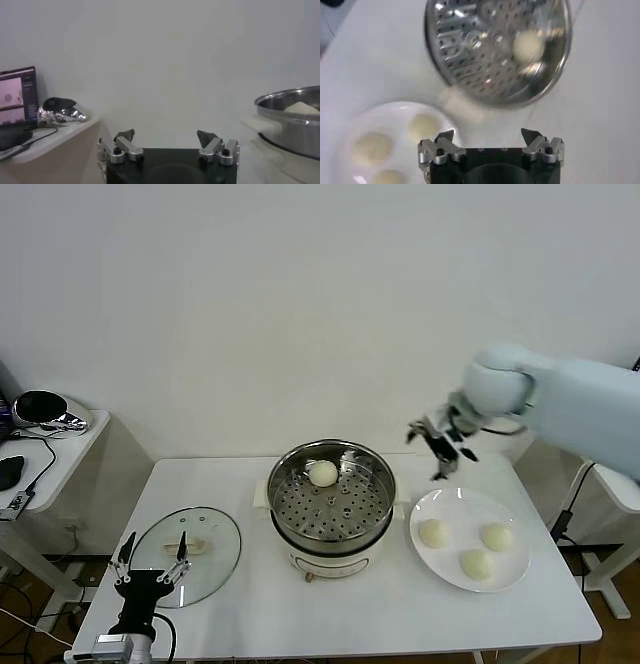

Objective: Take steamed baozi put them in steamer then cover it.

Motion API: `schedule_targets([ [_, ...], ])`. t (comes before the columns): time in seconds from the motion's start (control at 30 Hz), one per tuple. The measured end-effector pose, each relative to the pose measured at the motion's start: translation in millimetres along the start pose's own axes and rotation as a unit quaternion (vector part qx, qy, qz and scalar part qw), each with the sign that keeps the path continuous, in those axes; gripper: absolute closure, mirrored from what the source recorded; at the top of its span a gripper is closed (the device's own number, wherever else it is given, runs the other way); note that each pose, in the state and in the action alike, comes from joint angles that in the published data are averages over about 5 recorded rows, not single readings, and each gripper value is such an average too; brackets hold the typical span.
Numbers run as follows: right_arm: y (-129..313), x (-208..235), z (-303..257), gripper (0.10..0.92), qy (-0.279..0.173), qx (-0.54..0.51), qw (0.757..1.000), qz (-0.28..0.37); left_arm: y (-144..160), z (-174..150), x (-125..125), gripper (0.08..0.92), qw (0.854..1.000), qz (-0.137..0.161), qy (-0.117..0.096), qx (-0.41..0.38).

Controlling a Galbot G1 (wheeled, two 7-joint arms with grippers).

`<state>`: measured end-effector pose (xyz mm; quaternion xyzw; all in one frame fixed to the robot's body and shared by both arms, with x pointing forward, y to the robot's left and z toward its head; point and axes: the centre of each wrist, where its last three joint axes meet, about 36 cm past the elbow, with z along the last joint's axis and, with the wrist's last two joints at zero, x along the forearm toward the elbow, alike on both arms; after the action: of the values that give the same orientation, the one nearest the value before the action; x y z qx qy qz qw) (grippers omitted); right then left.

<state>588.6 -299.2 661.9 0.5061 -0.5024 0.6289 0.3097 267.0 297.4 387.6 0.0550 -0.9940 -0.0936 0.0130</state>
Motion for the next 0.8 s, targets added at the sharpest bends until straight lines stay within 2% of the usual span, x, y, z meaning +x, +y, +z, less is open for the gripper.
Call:
schedule_targets([
  [0.37,41.6,-50.1,35.0,0.2,0.016,-0.054,0.998,-0.028,3.4,0.2,2.2,0.177,1.0,-0.009,0.002,-0.001],
  [0.8,51.8,-122.4,44.4,0.2,0.014,-0.082,0.995,-0.05,9.4,1.0,5.6,0.177,1.0,-0.018,0.007,-0.004],
])
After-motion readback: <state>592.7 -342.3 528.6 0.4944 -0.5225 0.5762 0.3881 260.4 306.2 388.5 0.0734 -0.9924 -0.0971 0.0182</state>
